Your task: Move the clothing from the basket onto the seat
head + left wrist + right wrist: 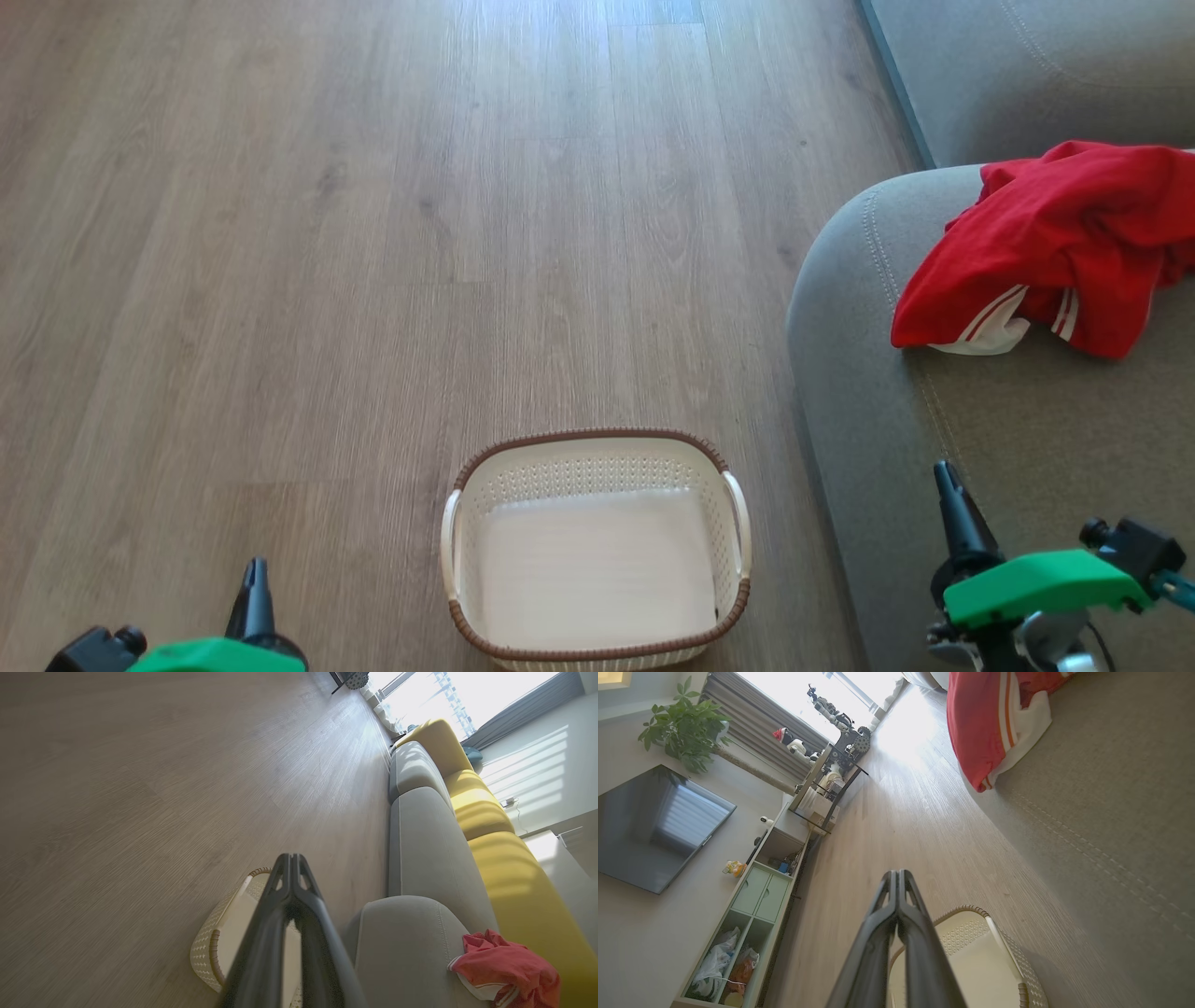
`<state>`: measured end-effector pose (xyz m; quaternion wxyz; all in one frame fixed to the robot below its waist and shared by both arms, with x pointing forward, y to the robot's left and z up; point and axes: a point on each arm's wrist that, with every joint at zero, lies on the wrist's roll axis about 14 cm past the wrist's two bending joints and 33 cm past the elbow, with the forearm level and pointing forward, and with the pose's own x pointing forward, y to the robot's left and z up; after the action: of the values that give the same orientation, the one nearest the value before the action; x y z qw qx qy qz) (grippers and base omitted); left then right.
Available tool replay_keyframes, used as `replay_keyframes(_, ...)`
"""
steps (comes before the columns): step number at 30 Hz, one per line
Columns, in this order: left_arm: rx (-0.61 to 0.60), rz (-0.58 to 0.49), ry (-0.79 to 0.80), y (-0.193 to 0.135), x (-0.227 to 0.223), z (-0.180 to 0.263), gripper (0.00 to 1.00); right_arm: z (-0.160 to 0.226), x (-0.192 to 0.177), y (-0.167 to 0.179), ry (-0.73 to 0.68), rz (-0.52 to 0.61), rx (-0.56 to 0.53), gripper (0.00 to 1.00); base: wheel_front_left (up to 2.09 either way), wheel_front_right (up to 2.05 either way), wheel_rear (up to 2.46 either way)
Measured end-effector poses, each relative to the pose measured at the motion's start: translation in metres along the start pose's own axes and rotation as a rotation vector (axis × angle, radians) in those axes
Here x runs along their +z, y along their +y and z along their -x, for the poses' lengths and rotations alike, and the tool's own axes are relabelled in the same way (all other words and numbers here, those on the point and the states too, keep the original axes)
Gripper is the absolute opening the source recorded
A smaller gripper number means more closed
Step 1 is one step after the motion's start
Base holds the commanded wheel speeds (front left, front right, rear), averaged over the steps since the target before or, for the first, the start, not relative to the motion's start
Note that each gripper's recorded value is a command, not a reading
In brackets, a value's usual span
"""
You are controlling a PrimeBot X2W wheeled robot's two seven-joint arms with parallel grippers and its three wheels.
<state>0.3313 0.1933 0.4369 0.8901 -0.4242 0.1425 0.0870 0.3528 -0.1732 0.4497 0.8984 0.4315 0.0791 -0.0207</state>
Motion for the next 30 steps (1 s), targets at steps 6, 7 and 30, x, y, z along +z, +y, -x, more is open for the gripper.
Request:
replay_keyframes(6,-0.023,0.065,-0.004,-0.007,0.005,-0.005,0.00,-0.004,0.006,0.003,-0.011,-0.067,0.008,0.00,0.00,0.00,0.00)
replay_keyframes(7,-0.023,0.076,-0.002,-0.008,0.005,-0.005,0.00,-0.004,0.006,0.003,-0.012,-0.078,0.007,0.00,0.00,0.00,0.00)
replay_keyframes(30,-0.108,0.334,0.000,-0.030,0.015,-0.016,0.00,-0.009,0.023,0.001,-0.045,-0.337,0.007,0.00,0.00,0.00,0.00)
